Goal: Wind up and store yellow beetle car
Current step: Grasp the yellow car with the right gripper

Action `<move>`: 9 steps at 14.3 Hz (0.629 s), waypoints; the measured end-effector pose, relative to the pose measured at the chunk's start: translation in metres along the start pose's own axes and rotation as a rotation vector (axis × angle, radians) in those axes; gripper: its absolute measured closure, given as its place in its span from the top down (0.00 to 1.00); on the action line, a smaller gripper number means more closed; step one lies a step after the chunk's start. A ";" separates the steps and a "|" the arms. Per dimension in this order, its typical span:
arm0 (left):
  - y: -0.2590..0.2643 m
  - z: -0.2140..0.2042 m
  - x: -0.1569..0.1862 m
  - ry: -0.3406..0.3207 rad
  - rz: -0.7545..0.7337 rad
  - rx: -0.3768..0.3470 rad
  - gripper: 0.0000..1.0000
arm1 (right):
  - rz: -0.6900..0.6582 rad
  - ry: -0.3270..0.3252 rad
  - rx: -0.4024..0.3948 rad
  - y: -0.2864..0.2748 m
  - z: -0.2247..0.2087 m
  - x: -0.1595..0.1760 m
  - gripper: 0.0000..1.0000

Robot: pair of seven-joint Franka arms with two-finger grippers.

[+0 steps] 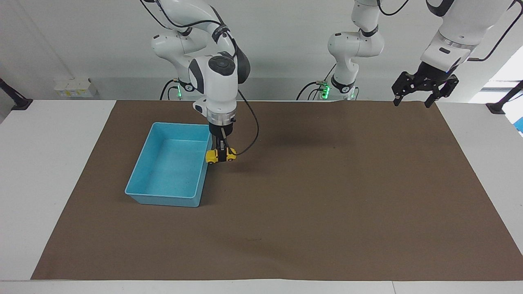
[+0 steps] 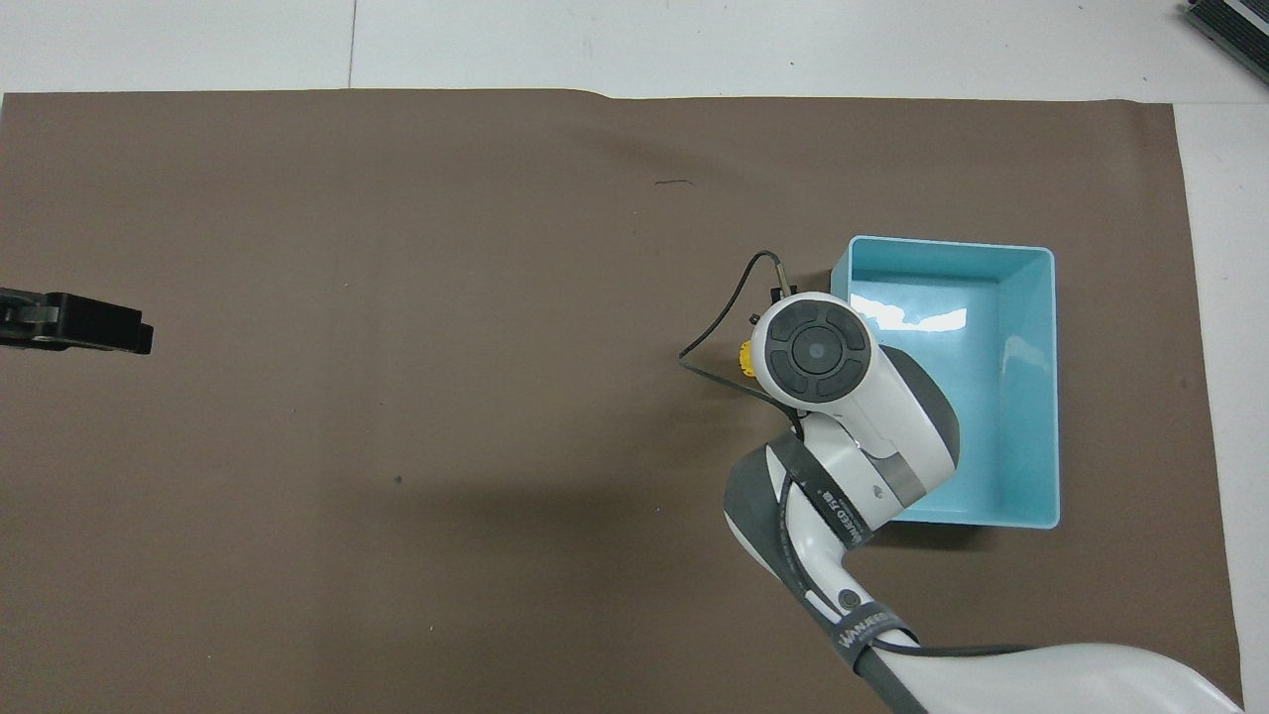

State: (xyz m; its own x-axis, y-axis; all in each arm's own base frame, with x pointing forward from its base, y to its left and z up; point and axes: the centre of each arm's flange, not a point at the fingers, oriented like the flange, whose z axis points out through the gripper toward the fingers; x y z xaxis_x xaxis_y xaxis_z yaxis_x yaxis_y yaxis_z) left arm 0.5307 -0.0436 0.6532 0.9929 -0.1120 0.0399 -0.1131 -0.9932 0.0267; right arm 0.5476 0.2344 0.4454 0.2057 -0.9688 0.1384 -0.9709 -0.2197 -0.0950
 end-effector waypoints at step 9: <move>0.000 0.000 0.000 0.000 0.000 0.000 1.00 | -0.637 -0.004 -0.069 0.008 -0.029 0.036 0.48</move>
State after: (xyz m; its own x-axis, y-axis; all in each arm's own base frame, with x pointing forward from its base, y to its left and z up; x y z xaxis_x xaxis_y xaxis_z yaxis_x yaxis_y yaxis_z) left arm 0.5307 -0.0436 0.6532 0.9929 -0.1121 0.0398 -0.1132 -0.9932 0.0267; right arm 0.5434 0.2013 0.4777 0.7455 -0.6510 0.1429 -0.6636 -0.7449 0.0686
